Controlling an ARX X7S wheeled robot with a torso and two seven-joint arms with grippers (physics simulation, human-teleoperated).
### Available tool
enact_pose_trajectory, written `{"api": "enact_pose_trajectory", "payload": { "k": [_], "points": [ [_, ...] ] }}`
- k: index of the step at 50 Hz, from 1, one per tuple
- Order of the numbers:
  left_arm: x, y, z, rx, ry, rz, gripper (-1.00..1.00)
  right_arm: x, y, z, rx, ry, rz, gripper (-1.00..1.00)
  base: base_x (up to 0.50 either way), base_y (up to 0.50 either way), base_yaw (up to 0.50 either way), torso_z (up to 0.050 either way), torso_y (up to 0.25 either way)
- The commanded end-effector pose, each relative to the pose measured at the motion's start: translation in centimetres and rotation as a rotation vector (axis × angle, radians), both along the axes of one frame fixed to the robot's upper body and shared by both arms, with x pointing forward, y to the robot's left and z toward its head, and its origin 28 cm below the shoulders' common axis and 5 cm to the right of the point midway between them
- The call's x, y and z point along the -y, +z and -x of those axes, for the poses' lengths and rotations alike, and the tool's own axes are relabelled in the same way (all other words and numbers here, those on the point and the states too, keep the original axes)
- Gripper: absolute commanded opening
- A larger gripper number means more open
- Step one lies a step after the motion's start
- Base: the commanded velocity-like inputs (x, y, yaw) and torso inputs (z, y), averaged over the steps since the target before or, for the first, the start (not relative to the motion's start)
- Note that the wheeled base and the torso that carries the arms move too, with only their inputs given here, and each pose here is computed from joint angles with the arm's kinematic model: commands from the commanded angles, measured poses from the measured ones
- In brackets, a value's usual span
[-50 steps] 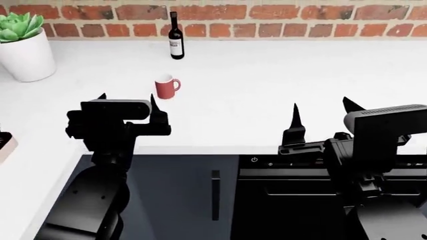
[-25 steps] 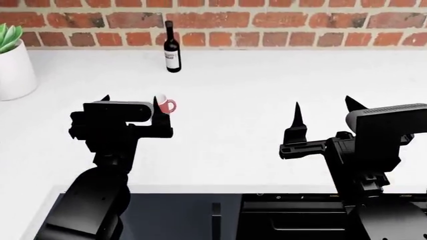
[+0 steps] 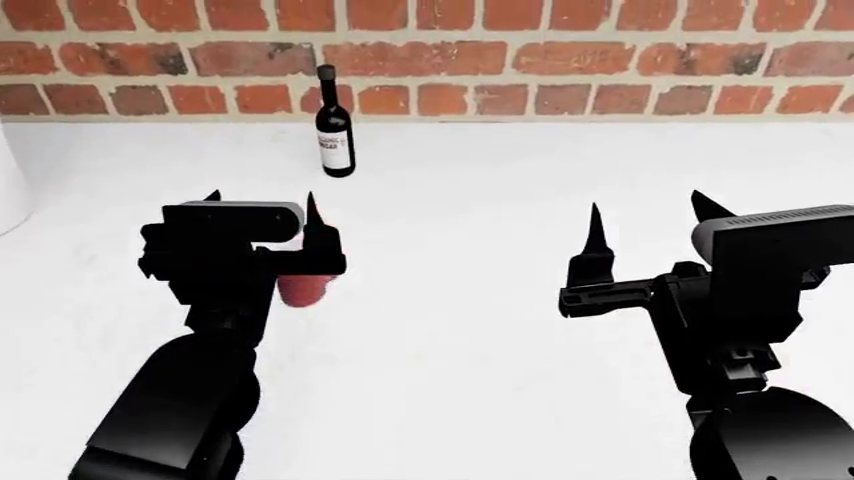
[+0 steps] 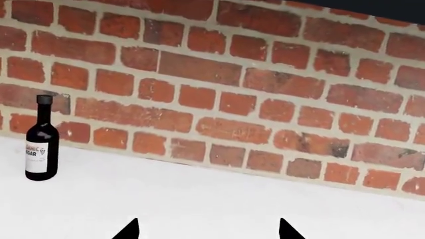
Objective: A wet mug is on the counter and needs to be dried. Pick it up and place it upside down in the open cabinet.
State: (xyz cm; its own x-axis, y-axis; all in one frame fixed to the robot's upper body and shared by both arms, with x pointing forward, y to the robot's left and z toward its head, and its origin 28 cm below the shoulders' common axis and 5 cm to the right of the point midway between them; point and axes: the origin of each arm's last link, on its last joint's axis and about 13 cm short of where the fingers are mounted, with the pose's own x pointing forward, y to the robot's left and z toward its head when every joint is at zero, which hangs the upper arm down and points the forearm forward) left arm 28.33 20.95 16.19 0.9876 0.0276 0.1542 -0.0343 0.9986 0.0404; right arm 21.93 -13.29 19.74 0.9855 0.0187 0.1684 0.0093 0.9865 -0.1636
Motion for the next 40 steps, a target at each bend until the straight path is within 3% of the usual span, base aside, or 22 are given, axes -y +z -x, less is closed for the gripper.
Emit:
{"api": "enact_pose_trajectory", "payload": {
  "k": [1,26,40],
  "points": [
    [0.0,0.3,0.1,0.003,0.003,0.003,1.00,0.0,0.2,0.1,0.002,-0.001,0.003,1.00,0.29,0.00,0.00,0.000,0.000],
    [-0.1,0.2,0.3,0.002,0.003,-0.003,1.00,-0.1,-0.1,0.1,-0.001,0.001,-0.004,1.00,0.10,0.00,0.00,0.000,0.000],
    [-1.5,0.6,4.4,0.002,-0.045,-0.002,1.00,0.0,-1.0,-0.1,-0.012,0.011,-0.019,1.00,0.00,0.00,0.00,0.000,0.000]
  ]
}}
